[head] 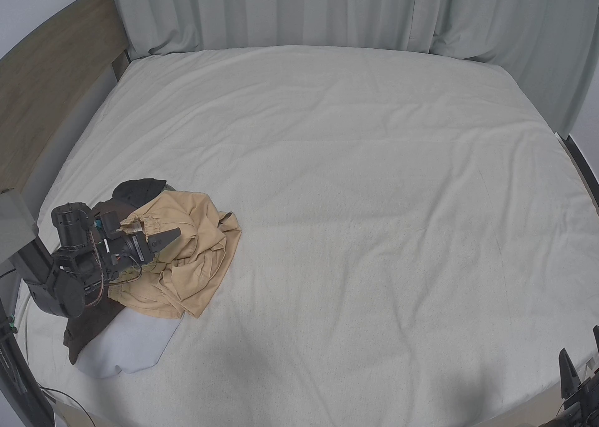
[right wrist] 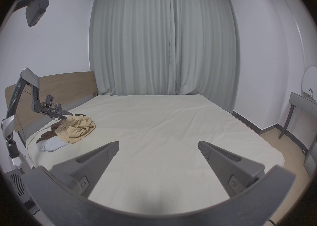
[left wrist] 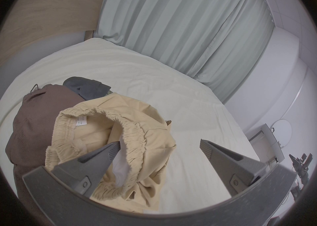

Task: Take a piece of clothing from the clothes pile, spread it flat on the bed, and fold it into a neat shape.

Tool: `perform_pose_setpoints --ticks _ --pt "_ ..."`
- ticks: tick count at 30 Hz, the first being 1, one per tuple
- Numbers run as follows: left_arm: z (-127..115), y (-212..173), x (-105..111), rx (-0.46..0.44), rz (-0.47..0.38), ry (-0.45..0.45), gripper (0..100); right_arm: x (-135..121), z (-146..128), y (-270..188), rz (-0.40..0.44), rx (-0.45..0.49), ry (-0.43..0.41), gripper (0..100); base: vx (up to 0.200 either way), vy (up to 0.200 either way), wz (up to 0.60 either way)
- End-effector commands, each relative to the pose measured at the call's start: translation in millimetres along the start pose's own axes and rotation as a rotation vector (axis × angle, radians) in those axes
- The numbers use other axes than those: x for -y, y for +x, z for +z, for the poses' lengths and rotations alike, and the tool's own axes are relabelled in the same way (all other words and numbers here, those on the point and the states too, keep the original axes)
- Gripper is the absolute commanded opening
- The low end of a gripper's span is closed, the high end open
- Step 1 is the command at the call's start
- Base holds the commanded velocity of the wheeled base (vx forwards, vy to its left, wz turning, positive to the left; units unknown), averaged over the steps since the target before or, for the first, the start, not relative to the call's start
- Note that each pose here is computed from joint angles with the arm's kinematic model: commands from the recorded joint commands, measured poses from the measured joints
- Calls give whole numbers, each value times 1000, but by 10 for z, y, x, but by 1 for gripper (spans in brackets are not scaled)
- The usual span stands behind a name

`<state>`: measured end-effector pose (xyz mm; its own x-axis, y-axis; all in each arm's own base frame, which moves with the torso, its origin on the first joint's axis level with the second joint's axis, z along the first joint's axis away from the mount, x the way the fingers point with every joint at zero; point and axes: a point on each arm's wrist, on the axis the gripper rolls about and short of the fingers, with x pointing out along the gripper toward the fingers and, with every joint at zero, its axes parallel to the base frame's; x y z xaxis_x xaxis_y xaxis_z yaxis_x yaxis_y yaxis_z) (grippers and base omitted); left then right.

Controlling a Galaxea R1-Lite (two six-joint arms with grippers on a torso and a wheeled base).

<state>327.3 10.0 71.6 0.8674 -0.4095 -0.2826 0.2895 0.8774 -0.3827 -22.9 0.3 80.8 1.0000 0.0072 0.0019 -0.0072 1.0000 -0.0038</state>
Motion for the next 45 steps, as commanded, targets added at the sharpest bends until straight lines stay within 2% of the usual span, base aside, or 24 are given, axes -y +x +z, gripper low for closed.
perform_pose_setpoints --ticks 1,25,26,36,45 --pt "-4 74 16 -1 -13 6 100 0 -49 9 0 -11 -1 100 0 0 0" --pt "-57 155 8 2 -28 16 100 0 -49 9 0 -11 -1 100 0 0 0" --pt "-52 157 9 5 -28 17 0 0 -49 9 0 -11 -1 100 0 0 0" --pt "-76 162 -6 -2 -30 13 0 0 -49 9 0 -11 -1 100 0 0 0" --pt "-30 12 91 35 -48 30 0 0 -49 9 2 -11 -1 100 0 0 0"
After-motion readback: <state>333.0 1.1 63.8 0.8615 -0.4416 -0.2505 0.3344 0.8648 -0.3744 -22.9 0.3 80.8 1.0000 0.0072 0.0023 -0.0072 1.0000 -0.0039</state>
